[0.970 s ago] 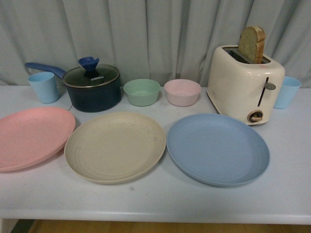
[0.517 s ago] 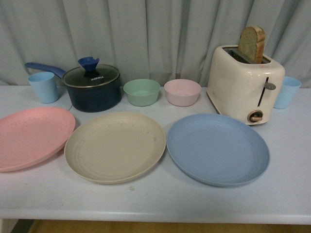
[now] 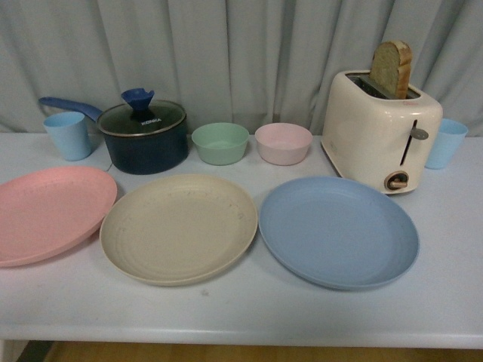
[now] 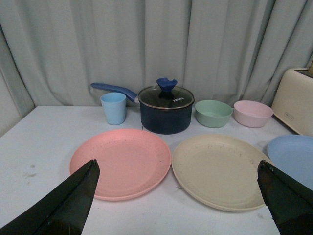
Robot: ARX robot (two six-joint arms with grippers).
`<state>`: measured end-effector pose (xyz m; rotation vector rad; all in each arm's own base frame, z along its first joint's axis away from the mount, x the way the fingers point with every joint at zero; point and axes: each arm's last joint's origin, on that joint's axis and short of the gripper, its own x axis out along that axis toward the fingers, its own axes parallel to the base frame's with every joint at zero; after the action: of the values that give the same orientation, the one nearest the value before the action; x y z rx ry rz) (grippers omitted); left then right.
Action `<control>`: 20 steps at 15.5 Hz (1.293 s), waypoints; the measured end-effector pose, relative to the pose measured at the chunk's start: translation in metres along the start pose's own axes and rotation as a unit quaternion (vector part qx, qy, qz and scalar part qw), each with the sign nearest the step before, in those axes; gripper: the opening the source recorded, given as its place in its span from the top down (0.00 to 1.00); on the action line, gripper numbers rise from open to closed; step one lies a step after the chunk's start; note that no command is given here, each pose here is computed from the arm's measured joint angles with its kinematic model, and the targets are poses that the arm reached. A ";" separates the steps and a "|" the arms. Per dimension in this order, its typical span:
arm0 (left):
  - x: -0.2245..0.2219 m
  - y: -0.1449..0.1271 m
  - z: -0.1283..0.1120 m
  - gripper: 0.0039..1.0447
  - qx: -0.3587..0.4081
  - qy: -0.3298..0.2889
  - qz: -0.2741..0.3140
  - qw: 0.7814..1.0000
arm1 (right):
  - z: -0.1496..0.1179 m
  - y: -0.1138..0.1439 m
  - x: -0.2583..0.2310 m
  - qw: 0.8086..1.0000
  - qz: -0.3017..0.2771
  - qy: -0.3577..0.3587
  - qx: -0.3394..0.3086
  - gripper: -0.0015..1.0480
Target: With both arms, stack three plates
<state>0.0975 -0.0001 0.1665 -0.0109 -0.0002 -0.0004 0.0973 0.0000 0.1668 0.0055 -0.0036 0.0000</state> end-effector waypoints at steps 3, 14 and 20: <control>0.000 0.000 0.000 0.06 0.000 0.000 0.000 1.000 | 0.000 0.000 0.000 1.000 0.000 0.000 0.000 0.06; 0.000 0.000 0.000 0.06 0.000 0.000 0.000 1.000 | 0.000 0.000 0.000 1.000 0.000 0.000 0.000 0.06; 0.000 0.000 0.000 0.06 0.000 0.000 0.000 1.000 | 0.000 0.000 0.000 1.000 0.000 0.000 0.000 0.06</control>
<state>0.0975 -0.0001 0.1666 -0.0113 -0.0006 -0.0004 0.0973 0.0000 0.1668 0.0055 -0.0036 0.0000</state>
